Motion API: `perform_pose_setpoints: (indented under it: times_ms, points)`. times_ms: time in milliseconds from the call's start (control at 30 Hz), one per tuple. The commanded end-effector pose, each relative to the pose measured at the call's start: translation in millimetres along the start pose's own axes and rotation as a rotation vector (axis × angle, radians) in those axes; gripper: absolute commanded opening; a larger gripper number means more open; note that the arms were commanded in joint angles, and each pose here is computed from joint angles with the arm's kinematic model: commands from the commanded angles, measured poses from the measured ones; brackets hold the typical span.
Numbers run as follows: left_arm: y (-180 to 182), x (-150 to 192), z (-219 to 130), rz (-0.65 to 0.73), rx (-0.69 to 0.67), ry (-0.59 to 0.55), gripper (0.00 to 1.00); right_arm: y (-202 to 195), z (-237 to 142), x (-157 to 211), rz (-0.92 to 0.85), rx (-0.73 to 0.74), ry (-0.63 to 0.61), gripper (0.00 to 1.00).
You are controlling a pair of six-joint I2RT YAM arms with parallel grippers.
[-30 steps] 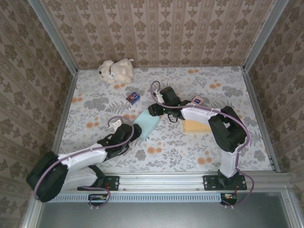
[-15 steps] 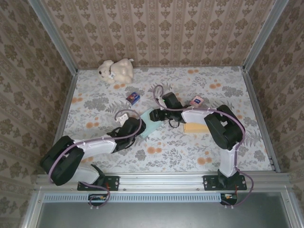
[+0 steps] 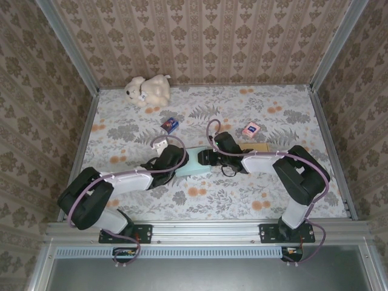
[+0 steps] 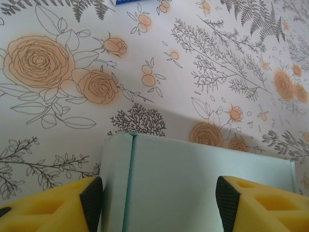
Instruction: Fold the paper box
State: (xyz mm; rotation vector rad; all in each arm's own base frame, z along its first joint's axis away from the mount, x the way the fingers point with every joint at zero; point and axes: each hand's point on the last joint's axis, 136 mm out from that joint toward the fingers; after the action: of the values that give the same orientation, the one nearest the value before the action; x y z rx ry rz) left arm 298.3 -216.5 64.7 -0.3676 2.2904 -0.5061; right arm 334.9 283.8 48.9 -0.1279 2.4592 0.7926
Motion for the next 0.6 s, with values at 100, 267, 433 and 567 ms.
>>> perform_pose_setpoints:
  times_ms: [100,267,433,567]
  points:
    - [-7,-29,3,0.029,0.008,-0.089,0.67,-1,-10,-2,0.010,0.020,-0.050,0.57]
    - [-10,-35,5,0.054,0.034,-0.111,0.69,-6,-24,-6,0.008,0.061,-0.086,0.57]
    - [-8,-38,5,0.061,0.049,-0.122,0.71,-9,-36,-8,0.023,0.075,-0.122,0.57]
    - [-12,-50,-15,0.098,0.084,-0.149,0.74,-7,-50,-13,0.000,0.090,-0.146,0.57]
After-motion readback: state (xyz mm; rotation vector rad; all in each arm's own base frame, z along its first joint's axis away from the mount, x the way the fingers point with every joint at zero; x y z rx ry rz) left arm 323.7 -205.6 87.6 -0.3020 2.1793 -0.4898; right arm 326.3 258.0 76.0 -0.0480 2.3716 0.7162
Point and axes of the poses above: each hand's point on the last joint's axis, 136 mm out from that joint toward the fingers, its own z axis out along the fingers, its own y axis along the line the jaws close on, x = y × z, and after that the axes turned 3 degrees about z, right-handed
